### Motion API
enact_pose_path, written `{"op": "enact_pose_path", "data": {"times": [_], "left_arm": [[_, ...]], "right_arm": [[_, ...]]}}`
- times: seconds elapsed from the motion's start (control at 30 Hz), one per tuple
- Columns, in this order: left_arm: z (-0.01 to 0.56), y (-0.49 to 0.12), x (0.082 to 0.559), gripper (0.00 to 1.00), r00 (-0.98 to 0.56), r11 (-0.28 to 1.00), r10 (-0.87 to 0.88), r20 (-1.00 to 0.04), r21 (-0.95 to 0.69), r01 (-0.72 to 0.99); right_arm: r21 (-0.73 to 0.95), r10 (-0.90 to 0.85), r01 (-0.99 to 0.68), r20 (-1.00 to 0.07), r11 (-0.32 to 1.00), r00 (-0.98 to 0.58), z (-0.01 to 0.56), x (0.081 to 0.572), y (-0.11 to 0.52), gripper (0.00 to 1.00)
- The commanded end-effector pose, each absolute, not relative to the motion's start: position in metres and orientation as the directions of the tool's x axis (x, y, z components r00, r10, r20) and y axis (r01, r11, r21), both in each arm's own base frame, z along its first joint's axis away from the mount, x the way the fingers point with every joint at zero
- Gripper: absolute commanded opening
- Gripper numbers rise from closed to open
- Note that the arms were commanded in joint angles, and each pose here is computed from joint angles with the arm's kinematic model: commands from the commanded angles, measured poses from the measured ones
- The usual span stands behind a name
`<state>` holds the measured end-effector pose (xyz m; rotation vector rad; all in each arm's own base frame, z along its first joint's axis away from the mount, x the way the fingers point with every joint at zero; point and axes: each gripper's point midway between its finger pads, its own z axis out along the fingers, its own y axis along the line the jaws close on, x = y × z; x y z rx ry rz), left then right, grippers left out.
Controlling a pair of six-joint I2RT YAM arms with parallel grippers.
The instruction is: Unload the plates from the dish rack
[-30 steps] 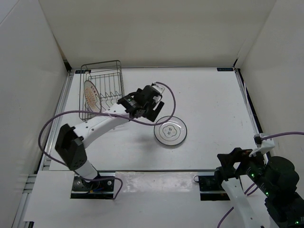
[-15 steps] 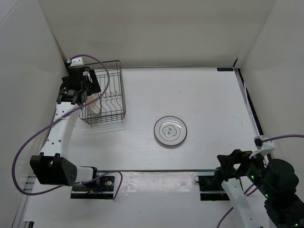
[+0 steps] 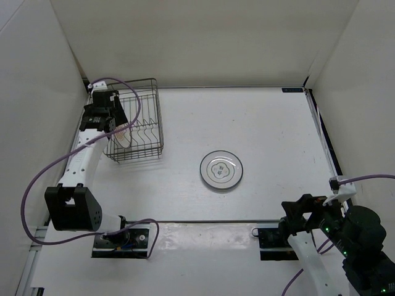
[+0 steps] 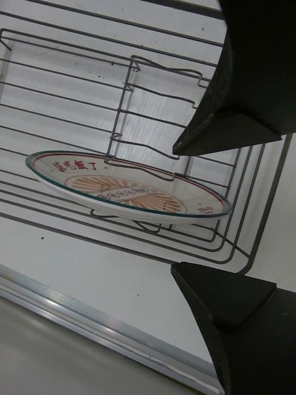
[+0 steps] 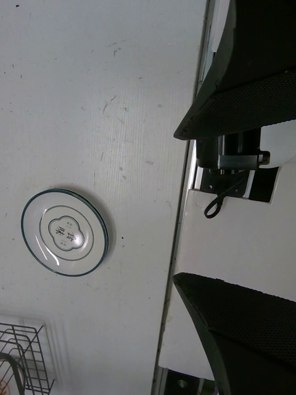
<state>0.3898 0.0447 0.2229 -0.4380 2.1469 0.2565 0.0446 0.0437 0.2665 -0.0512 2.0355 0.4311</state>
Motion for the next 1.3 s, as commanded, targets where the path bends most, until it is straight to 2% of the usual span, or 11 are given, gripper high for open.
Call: {"op": "enact_pose_path", "data": {"times": [0.0,0.13,0.2,0.27,0.33,0.5,0.6,0.63,0.7,0.97,1.27], "left_arm": [[0.239,0.057,0.402,0.80,-0.453,0.896,-0.186,-0.872,0.039,-0.443],[0.227,0.065,0.404,0.75,-0.479,0.880,-0.166,-0.862,0.089,-0.466],[0.220,0.066,0.407,0.65,-0.497,0.881,-0.158,-0.853,0.105,-0.461],[0.216,0.065,0.410,0.63,-0.505,0.883,-0.156,-0.849,0.109,-0.456],[0.214,0.064,0.412,0.52,-0.512,0.884,-0.153,-0.845,0.114,-0.453],[0.213,0.066,0.412,0.37,-0.510,0.878,-0.146,-0.848,0.127,-0.462],[0.218,0.068,0.413,0.24,-0.504,0.874,-0.138,-0.853,0.135,-0.467],[0.221,0.068,0.413,0.15,-0.501,0.873,-0.135,-0.855,0.137,-0.469],[0.227,0.068,0.412,0.08,-0.492,0.871,-0.132,-0.860,0.136,-0.472],[0.279,0.059,0.405,0.01,-0.373,0.874,-0.093,-0.923,0.104,-0.474],[0.378,0.040,0.382,0.01,-0.147,0.888,-0.018,-0.989,0.051,-0.457]], "right_arm": [[0.262,0.096,-0.150,-0.733,0.953,-0.673,0.220,0.006,0.033,0.90],[0.262,0.095,-0.150,-0.732,0.953,-0.674,0.220,0.006,0.033,0.90],[0.260,0.092,-0.152,-0.732,0.953,-0.675,0.220,0.007,0.033,0.90],[0.263,0.094,-0.151,-0.730,0.953,-0.677,0.220,0.007,0.033,0.90],[0.262,0.092,-0.154,-0.732,0.953,-0.675,0.220,0.007,0.033,0.90],[0.265,0.092,-0.159,-0.735,0.951,-0.672,0.220,0.006,0.033,0.90],[0.266,0.096,-0.156,-0.737,0.951,-0.669,0.219,0.005,0.033,0.90],[0.267,0.098,-0.155,-0.737,0.951,-0.669,0.219,0.005,0.033,0.90],[0.265,0.093,-0.161,-0.740,0.951,-0.667,0.219,0.006,0.033,0.90],[0.266,0.093,-0.162,-0.738,0.950,-0.668,0.219,0.005,0.033,0.90],[0.265,0.094,-0.162,-0.742,0.950,-0.664,0.218,0.005,0.033,0.90]]}}
